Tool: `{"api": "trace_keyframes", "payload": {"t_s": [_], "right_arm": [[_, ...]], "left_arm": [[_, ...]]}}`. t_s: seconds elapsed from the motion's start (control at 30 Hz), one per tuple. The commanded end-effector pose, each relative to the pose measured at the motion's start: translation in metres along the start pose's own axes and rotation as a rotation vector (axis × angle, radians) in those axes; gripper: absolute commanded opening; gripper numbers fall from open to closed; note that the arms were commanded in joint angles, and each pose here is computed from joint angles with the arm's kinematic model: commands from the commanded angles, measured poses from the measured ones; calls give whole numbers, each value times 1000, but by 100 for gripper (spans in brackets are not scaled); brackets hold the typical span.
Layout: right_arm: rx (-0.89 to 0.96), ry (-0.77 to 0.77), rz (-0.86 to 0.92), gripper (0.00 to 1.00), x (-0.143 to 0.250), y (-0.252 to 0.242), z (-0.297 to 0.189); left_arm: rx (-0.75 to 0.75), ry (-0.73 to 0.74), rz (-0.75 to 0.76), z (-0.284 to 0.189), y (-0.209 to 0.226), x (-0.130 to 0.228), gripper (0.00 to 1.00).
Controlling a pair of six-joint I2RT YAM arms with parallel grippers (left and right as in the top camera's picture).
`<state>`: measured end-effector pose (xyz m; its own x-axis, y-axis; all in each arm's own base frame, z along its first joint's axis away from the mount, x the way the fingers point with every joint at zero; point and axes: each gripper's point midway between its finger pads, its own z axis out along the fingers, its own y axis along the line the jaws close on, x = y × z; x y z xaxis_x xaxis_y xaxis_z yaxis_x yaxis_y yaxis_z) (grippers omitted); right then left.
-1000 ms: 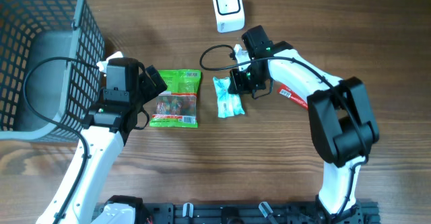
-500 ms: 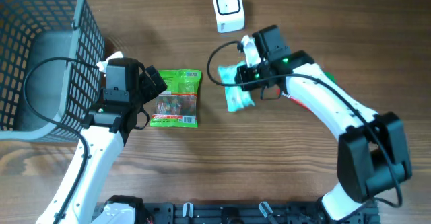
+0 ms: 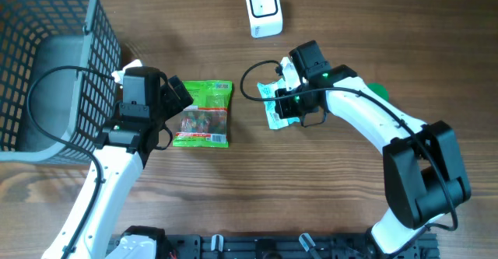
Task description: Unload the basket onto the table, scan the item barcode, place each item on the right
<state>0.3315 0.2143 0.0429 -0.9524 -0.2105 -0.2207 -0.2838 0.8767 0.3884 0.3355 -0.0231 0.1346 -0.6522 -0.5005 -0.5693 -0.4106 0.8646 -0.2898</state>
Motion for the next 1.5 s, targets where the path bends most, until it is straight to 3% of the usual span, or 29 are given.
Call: {"api": "trace_keyframes", "payload": {"t_s": [0.0, 0.27, 0.4, 0.47, 0.57, 0.67, 0.77, 0.87, 0.97, 1.13, 1.23, 1.47], "right_arm": [[-50, 40, 11, 4, 8, 12, 9], [14, 4, 224, 4, 33, -20, 56], [-81, 55, 266, 5, 42, -5, 62], [-165, 64, 204, 13, 39, 11, 55], [-301, -26, 46, 25, 4, 50, 11], [-288, -158, -102, 43, -30, 64, -35], [-170, -239, -100, 56, -51, 29, -46], [-24, -266, -10, 57, -60, -24, -46], [31, -199, 42, 55, -47, -43, -31], [216, -72, 269, 41, -6, -84, -11], [211, -17, 314, 38, 18, -83, 4], [138, 58, 175, 40, 45, -29, 32]], "left_arm": [[-2, -18, 6, -2, 0, -6, 100], [-3, -18, 6, -2, 0, -6, 100], [-2, -18, 6, -2, 0, -6, 100], [-3, -18, 5, -2, 0, -6, 100], [-3, -18, 6, -2, 0, -6, 100], [-3, -18, 6, -2, 0, -6, 100], [-3, -18, 5, -2, 0, -6, 100], [-2, -18, 6, -2, 0, -6, 100], [-2, -18, 6, -2, 0, -6, 100], [-3, -18, 6, -2, 0, -6, 100], [-2, -18, 6, -2, 0, -6, 100], [-3, -18, 6, -2, 0, -6, 100]]}}
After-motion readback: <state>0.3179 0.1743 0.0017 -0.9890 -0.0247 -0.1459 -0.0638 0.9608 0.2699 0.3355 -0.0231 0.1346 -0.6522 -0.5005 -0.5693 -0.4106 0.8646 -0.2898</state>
